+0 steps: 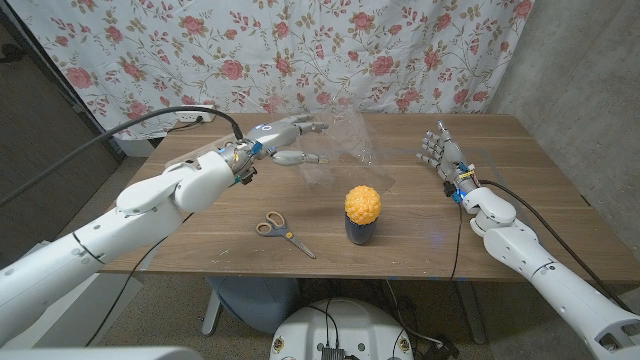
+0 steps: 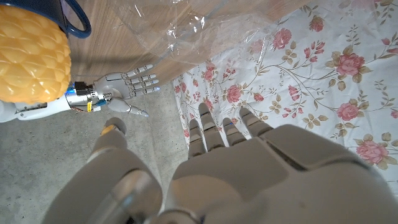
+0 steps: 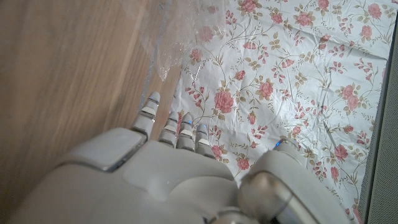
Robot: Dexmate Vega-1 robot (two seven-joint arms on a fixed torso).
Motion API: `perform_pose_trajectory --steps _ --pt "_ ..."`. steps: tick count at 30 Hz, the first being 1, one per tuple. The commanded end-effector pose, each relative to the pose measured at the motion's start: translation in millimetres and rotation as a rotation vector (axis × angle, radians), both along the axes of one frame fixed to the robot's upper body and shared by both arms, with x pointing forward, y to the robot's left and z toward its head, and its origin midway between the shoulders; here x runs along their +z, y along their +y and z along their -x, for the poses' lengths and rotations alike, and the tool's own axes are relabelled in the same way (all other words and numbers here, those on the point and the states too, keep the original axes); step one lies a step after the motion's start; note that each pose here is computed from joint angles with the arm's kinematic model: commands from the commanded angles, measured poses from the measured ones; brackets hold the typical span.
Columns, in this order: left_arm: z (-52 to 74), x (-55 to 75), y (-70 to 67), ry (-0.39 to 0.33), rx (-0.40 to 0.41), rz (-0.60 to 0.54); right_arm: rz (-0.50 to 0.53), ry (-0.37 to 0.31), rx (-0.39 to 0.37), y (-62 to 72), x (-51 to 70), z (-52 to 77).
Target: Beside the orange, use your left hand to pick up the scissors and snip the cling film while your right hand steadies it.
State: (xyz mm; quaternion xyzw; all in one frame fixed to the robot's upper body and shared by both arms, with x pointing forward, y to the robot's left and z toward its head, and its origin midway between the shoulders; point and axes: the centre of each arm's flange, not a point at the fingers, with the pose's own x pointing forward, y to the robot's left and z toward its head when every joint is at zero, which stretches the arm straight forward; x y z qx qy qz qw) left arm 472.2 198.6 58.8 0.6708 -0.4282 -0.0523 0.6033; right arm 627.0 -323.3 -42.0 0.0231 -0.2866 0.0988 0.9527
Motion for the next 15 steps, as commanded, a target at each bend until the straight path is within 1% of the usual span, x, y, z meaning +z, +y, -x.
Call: perform_pose_trajectory --steps 1,4,6,11,15 --pt "23.1 23.6 -18.7 -0.057 0.038 -0.126 0.008 -0.001 0.0 -2.7 0.6 -2.7" --pt "29.2 25.8 -24.4 -0.081 0.045 -0.161 0.007 0.004 0.0 -2.3 0.3 -3.6" --pt "31.5 26.6 -26.9 -0.083 0.047 -0.171 0.006 0.003 0.003 -2.3 0.3 -3.9" --pt "33.9 25.2 -29.0 -0.085 0.048 -0.178 0.005 0.007 0.002 -2.9 -0.3 -5.4" --pt "34.4 20.5 -29.2 -0.109 0.075 -0.197 0.011 0.01 0.0 -4.6 -1.5 -5.4"
